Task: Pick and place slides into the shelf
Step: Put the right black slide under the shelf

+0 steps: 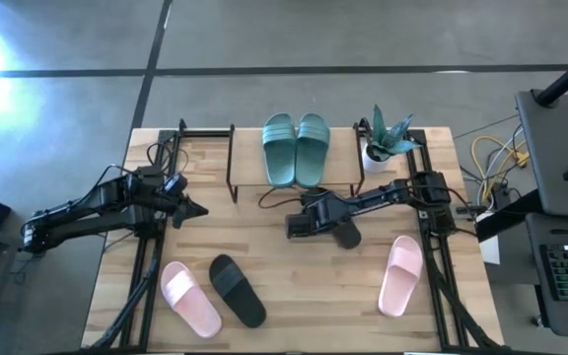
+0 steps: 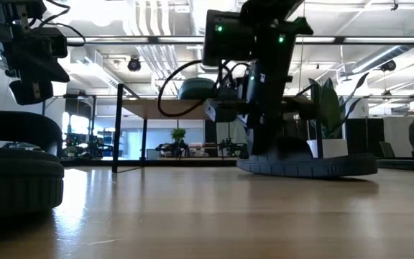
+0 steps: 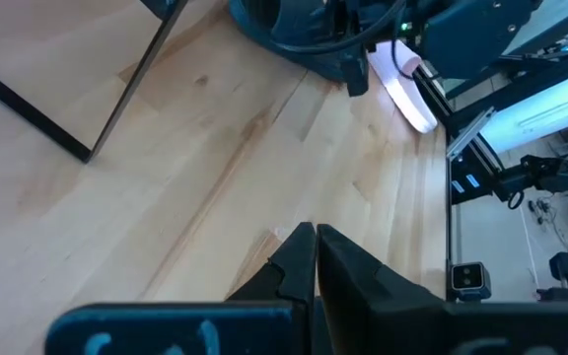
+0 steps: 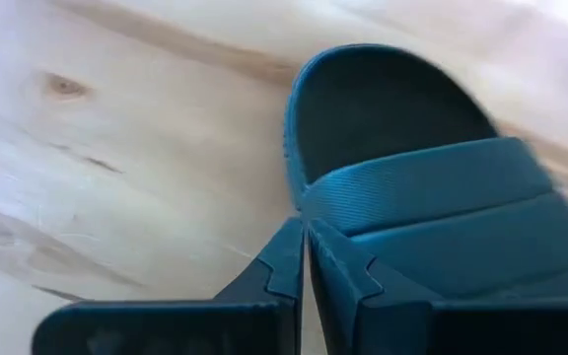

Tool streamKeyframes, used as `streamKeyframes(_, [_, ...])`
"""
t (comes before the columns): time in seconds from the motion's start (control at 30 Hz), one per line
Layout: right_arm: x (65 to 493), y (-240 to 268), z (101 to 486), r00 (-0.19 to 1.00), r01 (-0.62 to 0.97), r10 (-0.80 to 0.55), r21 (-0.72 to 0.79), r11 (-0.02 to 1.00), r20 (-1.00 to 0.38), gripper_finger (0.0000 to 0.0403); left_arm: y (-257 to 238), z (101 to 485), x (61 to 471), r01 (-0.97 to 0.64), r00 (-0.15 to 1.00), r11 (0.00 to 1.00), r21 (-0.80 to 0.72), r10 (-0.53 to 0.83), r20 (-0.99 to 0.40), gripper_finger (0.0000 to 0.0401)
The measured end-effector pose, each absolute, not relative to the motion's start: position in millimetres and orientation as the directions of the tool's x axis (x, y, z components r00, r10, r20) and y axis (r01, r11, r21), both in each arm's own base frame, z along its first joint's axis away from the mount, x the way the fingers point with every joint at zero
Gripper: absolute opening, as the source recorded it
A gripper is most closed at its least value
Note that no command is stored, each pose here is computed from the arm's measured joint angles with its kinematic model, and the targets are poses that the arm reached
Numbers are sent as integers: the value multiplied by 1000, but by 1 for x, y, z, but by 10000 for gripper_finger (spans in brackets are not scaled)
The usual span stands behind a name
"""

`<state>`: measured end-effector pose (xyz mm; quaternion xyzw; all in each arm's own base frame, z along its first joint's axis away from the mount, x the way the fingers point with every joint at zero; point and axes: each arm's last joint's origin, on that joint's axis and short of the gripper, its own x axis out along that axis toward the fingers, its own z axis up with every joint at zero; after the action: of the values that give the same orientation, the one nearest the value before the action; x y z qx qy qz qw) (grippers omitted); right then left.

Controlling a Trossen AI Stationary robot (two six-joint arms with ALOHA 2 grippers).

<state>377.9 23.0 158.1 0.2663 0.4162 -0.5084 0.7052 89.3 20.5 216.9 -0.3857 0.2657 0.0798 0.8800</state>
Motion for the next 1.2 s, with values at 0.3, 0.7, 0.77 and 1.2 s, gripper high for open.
streamKeyframes(0.3, [363,21,164,-18,940,-528,-195,281,-849,13,21,216,89,-347,844,690,-635,-65,-532,0])
streamKeyframes(0.7, [364,25,205,115,894,-552,-156,420,-826,13,21,214,90,-356,841,689,-631,-58,-538,0])
streamKeyframes(0.77, [361,26,218,150,852,-494,-142,505,-856,13,21,214,90,-357,841,689,-631,-58,-538,0])
streamKeyframes(1.2, [305,43,209,33,851,90,75,520,-995,13,21,213,90,-355,841,692,-628,-58,-539,0])
